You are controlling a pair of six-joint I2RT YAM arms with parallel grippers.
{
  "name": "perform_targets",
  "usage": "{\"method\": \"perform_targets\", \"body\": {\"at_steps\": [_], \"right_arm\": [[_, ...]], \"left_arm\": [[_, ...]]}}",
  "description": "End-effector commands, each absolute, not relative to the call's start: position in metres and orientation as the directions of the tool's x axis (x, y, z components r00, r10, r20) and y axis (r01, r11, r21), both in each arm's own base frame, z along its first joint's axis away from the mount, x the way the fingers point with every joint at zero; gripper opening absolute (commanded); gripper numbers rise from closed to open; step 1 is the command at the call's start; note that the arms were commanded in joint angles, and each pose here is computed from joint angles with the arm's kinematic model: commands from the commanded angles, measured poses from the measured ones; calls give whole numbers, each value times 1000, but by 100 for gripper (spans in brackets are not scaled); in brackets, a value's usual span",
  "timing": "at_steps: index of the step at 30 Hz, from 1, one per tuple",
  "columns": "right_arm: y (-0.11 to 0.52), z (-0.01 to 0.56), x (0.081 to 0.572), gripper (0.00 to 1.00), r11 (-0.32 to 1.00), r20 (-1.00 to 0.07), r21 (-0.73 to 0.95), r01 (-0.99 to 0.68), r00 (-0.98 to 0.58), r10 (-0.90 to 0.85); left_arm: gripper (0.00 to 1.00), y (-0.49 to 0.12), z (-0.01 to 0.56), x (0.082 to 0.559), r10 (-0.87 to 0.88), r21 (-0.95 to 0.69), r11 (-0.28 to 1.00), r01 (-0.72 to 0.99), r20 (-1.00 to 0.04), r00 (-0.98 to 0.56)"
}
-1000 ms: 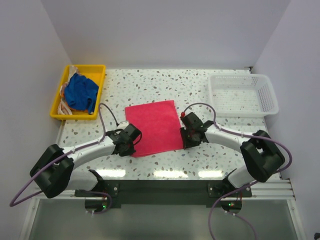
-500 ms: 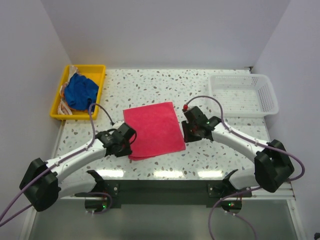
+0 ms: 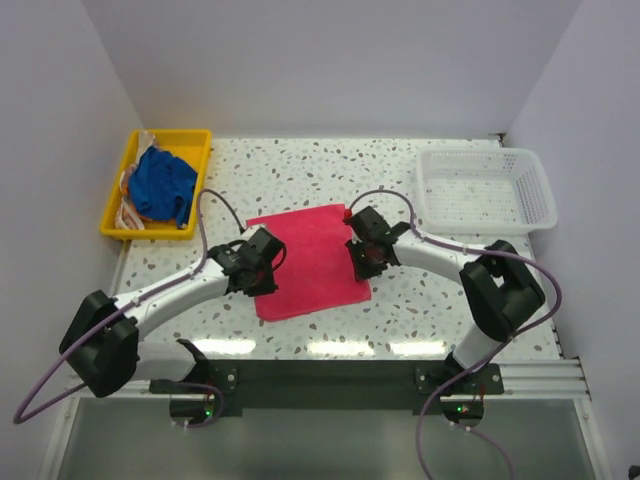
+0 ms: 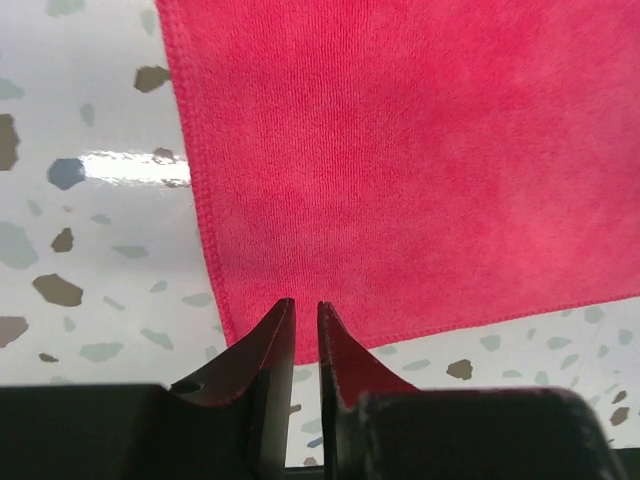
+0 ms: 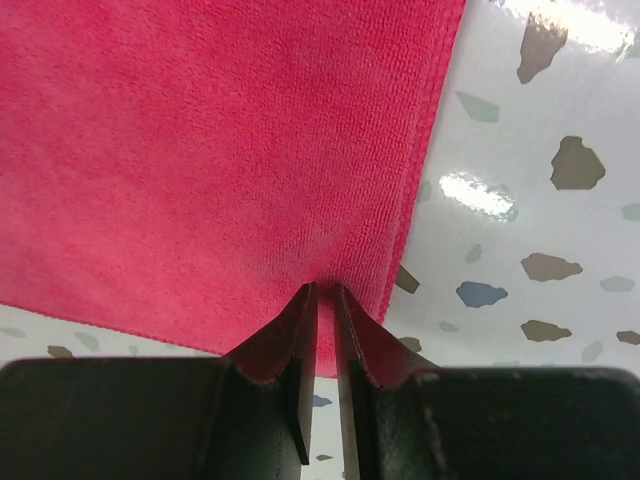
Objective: Fold and stack the towels
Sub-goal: Fold the towel
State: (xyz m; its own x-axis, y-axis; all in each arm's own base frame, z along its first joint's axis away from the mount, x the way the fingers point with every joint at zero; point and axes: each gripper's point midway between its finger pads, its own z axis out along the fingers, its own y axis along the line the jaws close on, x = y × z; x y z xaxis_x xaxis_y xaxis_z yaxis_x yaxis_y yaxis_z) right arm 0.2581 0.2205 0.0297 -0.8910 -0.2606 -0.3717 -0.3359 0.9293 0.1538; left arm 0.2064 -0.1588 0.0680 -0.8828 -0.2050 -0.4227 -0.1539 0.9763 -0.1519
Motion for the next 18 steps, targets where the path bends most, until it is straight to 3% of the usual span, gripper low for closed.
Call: {"method": "perform_targets", "body": {"at_steps": [1,8,14,18], "right_arm": [[219,23,253,16,925,-365,156,-346,-891,-272],[183,0,203,15,976,-218,117,-185,-963,-156],[165,1,177,15,984,-196,124,-125,-975,-99],[173,29,189,18,975,-266,154,-158,-957,-113]], "left_arm": [[19,-170,45,204,-177,-183,977,-113,-385,-906],[17,-155,5,170,-162,-153,981,-123,-284,-945],[17,-147,3,153,-165,-165,978,-125,-261,-951],[31,-155,31,167,-162,-214,972,-93,-333,-929]]}}
